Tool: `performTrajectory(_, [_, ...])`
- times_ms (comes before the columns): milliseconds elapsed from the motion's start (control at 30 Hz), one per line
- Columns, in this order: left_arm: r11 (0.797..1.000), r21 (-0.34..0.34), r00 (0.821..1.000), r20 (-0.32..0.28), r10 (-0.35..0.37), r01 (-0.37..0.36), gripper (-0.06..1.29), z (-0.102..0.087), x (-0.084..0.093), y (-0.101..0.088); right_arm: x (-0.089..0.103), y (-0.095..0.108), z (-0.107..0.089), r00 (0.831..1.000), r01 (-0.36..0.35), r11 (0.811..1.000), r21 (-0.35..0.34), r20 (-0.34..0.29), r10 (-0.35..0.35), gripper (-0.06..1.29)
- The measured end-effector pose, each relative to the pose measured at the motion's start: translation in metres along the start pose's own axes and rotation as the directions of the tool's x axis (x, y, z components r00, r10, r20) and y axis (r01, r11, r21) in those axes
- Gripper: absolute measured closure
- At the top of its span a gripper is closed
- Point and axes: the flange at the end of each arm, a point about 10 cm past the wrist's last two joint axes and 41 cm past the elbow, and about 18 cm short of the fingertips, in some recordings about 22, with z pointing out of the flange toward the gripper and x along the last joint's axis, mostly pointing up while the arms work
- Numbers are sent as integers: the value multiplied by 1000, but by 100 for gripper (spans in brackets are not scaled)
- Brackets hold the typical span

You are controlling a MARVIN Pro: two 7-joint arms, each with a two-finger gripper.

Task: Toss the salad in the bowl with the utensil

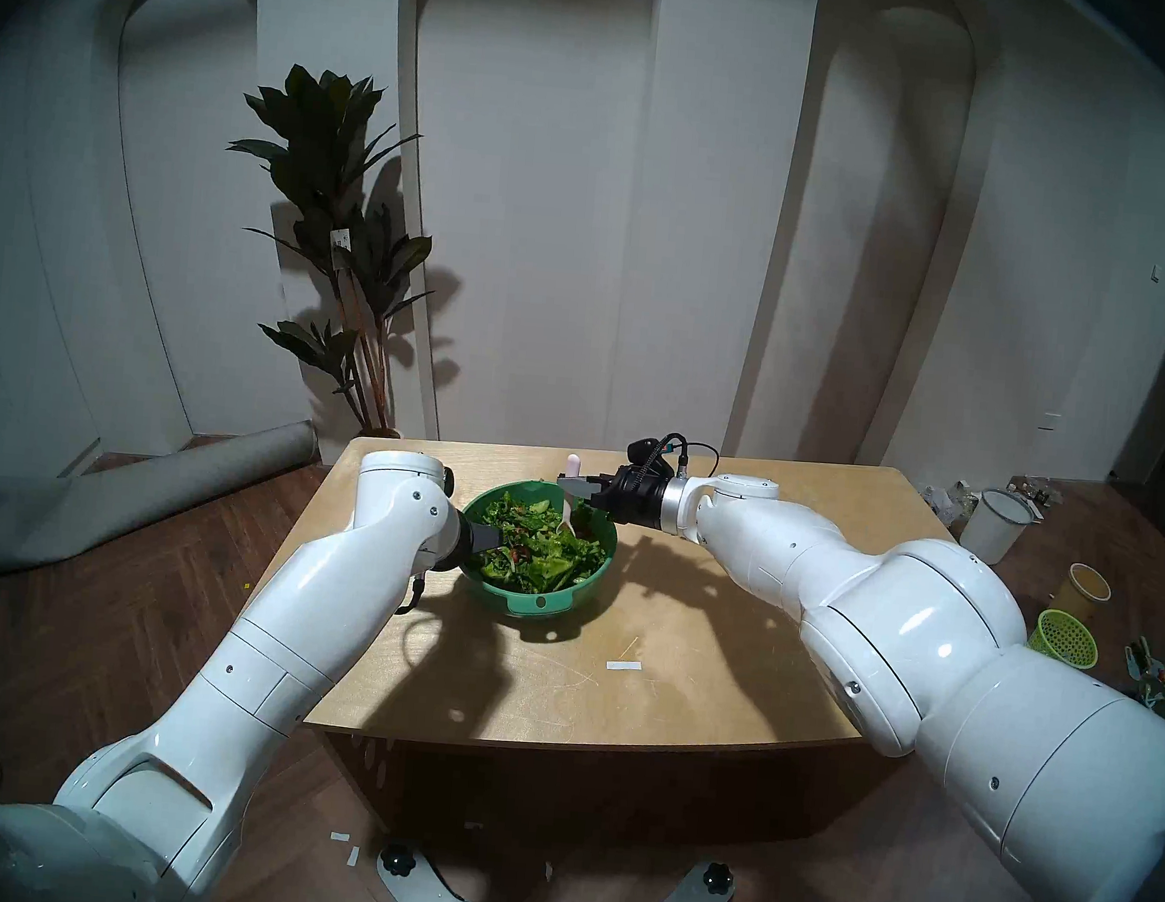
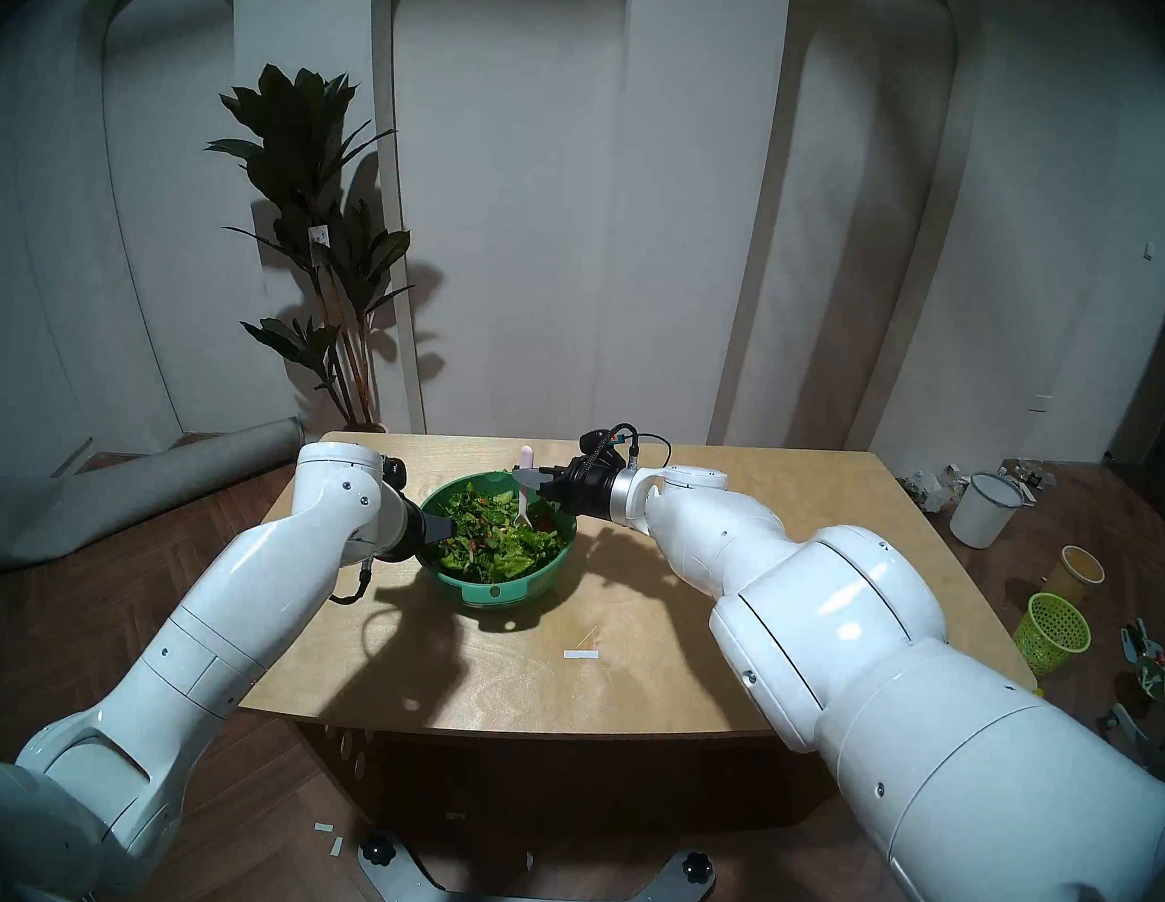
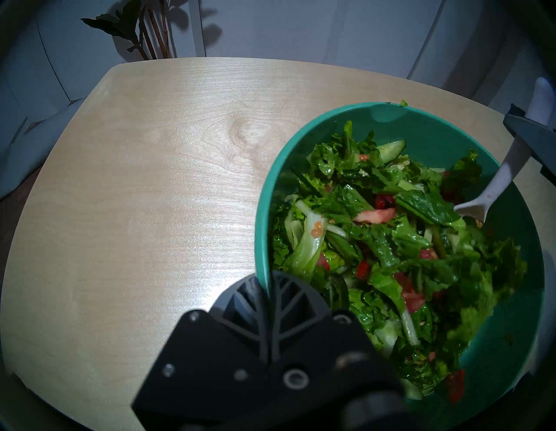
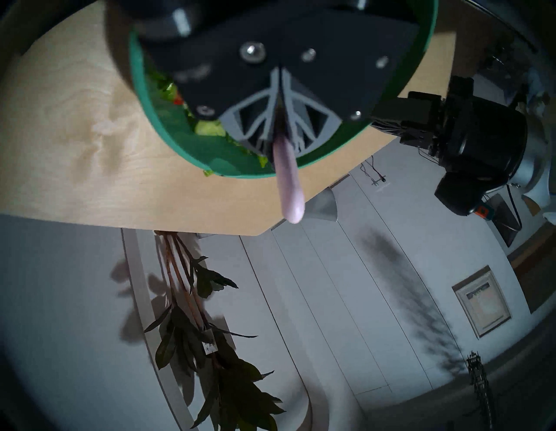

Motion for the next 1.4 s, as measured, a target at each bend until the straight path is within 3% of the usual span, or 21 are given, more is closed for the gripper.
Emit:
performTrajectory(267, [1000,-16,1000,7,-10,10,126,0,0,1,-23,-9,9,987,-153,987,57,-48,156,126])
performTrajectory(767, [999,-44,1000,22,-8,9,126,-1,-1,6,-18,-7,1,962,-226,968,108,-131,239,126])
performTrajectory(1067, [999,-53,1000,26,-4,6,126,-1,-1,8,-9,0,-14,959,-203,971,124,-177,223,126])
performTrajectory(1233, [999,-53,1000,27,-4,5,126,-1,-1,7,1,6,-27,966,-139,985,107,-206,158,126])
performTrajectory(1400, [999,-49,1000,26,1,0,126,-1,-2,6,12,16,-39,975,-74,996,43,-206,81,126])
